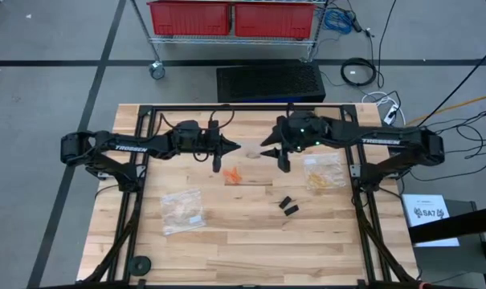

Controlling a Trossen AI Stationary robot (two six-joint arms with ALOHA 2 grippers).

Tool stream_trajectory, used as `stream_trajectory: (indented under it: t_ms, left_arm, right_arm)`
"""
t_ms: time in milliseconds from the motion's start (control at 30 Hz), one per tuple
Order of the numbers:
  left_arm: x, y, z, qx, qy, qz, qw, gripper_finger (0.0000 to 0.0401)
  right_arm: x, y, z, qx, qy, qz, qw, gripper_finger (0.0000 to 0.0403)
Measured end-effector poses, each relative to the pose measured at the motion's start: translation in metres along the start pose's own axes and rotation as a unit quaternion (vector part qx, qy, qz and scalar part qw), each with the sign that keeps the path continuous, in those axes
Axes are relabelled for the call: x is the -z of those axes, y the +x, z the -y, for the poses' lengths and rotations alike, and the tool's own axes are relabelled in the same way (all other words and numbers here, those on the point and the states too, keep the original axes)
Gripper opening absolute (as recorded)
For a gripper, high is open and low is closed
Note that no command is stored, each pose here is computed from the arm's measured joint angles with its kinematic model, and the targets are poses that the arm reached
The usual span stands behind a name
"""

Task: Sort rubber bands
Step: Put the black rubber band into the transparent zip bag

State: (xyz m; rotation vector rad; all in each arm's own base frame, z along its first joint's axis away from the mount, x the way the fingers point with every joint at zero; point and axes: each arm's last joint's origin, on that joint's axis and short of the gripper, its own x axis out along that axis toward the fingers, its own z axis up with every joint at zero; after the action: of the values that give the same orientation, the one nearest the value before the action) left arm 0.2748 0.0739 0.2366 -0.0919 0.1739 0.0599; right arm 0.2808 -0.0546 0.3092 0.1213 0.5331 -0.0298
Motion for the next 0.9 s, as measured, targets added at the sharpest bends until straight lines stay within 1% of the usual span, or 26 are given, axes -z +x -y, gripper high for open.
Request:
stream_trajectory:
  t_ms: [67,133,200,267,300,367,433,533,600,700,900]
  left_arm:
    - [0.002,-0.001,-0.002,-0.007,-0.001,-0.002,1.0,0.0]
    - [0.004,-0.002,-0.005,-0.013,-0.003,-0.005,1.0,0.0]
    - [0.006,-0.003,-0.008,-0.019,-0.006,-0.008,1.0,0.0]
    - [0.007,-0.004,-0.011,-0.024,-0.007,-0.01,1.0,0.0]
    - [0.007,-0.004,-0.012,-0.025,-0.008,-0.011,1.0,0.0]
    - [0.007,-0.004,-0.012,-0.024,-0.008,-0.011,1.0,0.0]
    - [0.007,-0.004,-0.012,-0.023,-0.008,-0.011,1.0,0.0]
    - [0.008,-0.004,-0.012,-0.022,-0.009,-0.013,1.0,0.0]
    - [0.008,-0.004,-0.012,-0.022,-0.011,-0.015,1.0,0.0]
    - [0.008,-0.004,-0.012,-0.021,-0.011,-0.016,1.0,0.0]
    - [0.009,-0.004,-0.011,-0.018,-0.012,-0.02,1.0,0.0]
  right_arm:
    - [0.008,-0.009,-0.004,-0.003,0.006,-0.042,0.999,0.0143]
    - [0.019,-0.016,-0.009,-0.005,0.011,-0.103,0.995,0.0144]
    - [0.035,-0.017,-0.017,0.003,0.013,-0.166,0.986,0.0144]
    - [0.058,-0.014,-0.024,-0.002,0.012,-0.229,0.973,0.0144]
    - [0.068,-0.01,-0.027,-0.008,0.012,-0.249,0.968,0.0144]
    - [0.088,0.0,-0.034,-0.022,0.021,-0.269,0.963,0.0144]
    - [0.105,0.009,-0.038,-0.038,0.047,-0.283,0.957,0.0144]
    - [0.124,0.023,-0.04,-0.048,0.12,-0.283,0.95,0.0144]
    - [0.133,0.03,-0.039,-0.05,0.169,-0.286,0.942,0.0145]
    - [0.144,0.038,-0.039,-0.055,0.221,-0.303,0.925,0.0153]
    - [0.157,0.049,-0.042,-0.04,0.247,-0.337,0.908,0.0173]
